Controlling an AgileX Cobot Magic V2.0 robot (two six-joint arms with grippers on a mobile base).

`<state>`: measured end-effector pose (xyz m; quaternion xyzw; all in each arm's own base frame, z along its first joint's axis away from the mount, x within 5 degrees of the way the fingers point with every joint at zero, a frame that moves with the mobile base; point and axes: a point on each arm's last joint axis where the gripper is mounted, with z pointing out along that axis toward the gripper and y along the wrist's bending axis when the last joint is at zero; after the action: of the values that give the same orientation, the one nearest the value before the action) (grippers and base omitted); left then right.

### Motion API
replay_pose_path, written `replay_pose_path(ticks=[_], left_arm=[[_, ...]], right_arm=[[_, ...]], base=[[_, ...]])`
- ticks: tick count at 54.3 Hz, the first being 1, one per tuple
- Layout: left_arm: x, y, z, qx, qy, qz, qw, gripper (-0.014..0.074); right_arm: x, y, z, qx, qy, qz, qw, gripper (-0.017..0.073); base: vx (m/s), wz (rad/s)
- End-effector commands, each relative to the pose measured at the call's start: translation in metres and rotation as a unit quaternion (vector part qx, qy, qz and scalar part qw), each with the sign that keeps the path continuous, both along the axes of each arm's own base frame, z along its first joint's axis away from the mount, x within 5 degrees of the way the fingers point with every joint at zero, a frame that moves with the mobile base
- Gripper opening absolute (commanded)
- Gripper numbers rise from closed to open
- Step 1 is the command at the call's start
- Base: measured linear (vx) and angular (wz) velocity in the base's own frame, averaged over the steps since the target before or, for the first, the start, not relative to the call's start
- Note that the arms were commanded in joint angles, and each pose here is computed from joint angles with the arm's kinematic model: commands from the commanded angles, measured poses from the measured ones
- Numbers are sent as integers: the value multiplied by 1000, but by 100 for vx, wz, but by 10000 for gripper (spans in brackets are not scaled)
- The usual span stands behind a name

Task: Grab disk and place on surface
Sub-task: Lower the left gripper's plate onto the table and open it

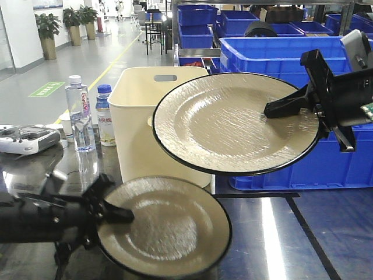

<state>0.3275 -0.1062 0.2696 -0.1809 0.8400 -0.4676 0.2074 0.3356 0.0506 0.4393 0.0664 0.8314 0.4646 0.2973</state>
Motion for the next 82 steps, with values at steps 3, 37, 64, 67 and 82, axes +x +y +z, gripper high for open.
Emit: replay_pose_path(ticks=[3, 37, 64, 67, 82], left_arm=[[3, -9, 14, -43, -10, 0, 999, -1], [5, -6, -3, 37, -34, -41, 998, 330], [-8, 30, 32, 130, -139, -45, 981, 553], [-13, 36, 42, 133, -155, -35, 978, 553], [-50, 56, 100, 155, -251, 17, 955, 553]], right_arm=[[-14, 2, 38, 63, -64, -18, 996, -5], [-14, 2, 38, 62, -64, -19, 996, -5], [-15, 2, 37, 57, -61, -16, 996, -5], [-15, 1, 36, 52, -62, -17, 997, -5], [-5, 26, 15, -29, -51, 4, 998, -5]], base=[[0, 0], [0, 0], [0, 0], [0, 0], [0, 0]])
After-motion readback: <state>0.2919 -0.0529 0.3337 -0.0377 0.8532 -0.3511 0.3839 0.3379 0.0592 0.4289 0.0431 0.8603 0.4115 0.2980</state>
